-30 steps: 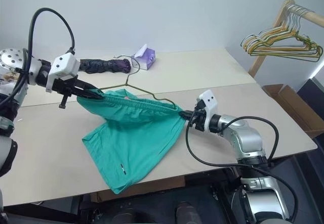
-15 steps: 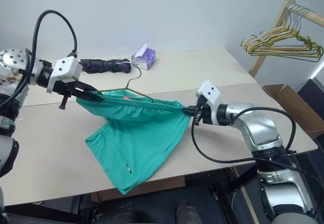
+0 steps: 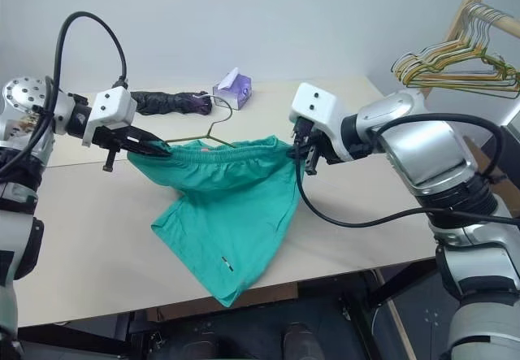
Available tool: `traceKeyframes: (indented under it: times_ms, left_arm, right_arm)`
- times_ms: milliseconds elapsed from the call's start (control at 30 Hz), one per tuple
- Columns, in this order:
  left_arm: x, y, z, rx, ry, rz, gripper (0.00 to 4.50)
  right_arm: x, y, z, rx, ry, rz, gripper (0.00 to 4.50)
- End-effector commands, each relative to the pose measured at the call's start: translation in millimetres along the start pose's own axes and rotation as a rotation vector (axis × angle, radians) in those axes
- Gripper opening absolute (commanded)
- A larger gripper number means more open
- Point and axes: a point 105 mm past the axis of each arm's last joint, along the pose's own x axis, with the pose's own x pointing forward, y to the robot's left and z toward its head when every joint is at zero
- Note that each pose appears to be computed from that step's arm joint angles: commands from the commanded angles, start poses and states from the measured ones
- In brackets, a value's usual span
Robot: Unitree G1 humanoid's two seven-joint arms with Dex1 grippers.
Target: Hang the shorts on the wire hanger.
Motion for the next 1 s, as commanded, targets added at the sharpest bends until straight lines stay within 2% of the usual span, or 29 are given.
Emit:
traceKeyframes:
  times_ms: [33, 367, 600, 833, 1000]
  left_arm:
    - [-6, 6, 16, 0.061, -0.038, 0.029, 0.11]
    - [-1, 4, 15, 0.067, -0.037, 0.018, 0.11]
    - [-2, 8, 30, 0.070, -0.116, 0.035, 0.11]
    - [-5, 7, 26, 0.069, -0.103, 0.039, 0.11]
    - [-5, 7, 25, 0.069, -0.095, 0.040, 0.11]
  right_arm:
    - [-5, -8, 19, -0.091, -0.024, -0.040, 0.01]
    - [2, -8, 47, -0.193, -0.095, -0.052, 0.01]
    - [17, -7, 40, -0.266, -0.088, -0.071, 0.01]
    - [22, -8, 34, -0.302, -0.097, -0.088, 0.01]
    - [24, -1, 27, -0.335, -0.095, -0.050, 1.38]
